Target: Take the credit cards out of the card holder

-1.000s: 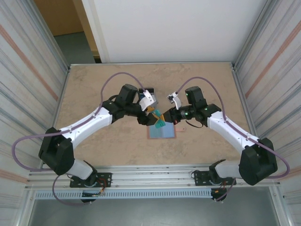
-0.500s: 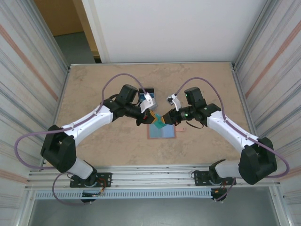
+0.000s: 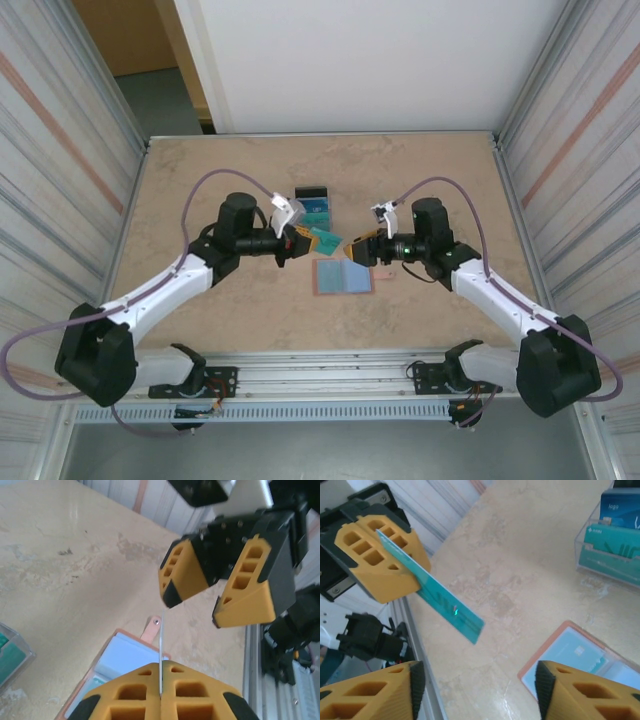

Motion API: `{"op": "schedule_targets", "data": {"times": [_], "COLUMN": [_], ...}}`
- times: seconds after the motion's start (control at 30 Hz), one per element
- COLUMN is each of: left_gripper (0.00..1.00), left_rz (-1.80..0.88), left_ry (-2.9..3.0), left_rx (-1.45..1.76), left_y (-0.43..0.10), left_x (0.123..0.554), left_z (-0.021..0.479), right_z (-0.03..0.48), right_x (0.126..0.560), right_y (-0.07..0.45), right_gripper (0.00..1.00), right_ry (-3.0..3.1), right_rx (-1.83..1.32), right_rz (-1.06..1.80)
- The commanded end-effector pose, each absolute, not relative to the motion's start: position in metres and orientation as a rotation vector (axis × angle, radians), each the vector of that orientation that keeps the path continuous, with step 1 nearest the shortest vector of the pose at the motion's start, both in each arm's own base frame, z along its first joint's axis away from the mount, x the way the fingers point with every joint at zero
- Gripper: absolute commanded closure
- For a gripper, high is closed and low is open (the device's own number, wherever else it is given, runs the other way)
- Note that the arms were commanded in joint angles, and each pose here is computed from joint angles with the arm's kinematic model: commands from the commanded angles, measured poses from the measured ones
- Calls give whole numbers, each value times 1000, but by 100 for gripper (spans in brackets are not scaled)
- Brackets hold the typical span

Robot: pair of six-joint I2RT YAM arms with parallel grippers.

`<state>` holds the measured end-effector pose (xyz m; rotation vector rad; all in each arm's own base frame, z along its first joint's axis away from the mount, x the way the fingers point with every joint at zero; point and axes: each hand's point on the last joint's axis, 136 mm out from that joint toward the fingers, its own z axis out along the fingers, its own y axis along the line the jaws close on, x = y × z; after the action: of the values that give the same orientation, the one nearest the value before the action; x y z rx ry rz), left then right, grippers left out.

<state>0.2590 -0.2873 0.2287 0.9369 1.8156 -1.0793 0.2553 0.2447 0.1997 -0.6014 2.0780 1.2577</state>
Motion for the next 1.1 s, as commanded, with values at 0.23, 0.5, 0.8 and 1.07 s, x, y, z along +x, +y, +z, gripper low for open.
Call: {"op": "schedule_targets", "data": {"times": [0.23,0.5,0.8,1.07], "left_gripper": [100,100,100,82], "left_rz": [-1252,-1329,-1338,-1311], "left_ry": [1705,1675,1694,1693], "left_rx": [701,698,696,714], "left_y": [-287,-291,-290,-283], "left_x": [267,261,260,261], "left_z": [273,279,272,276], "right_z": [238,249,266,258], "right_x": [262,256,252,251], "right_y": [272,288,289,286], "right_gripper": [44,53,66,100], "right_ry": [1857,1788,1715,1771], "right_rx": [-615,-696,-732,-739], "right_rz": [1398,1475,1506,1461]}}
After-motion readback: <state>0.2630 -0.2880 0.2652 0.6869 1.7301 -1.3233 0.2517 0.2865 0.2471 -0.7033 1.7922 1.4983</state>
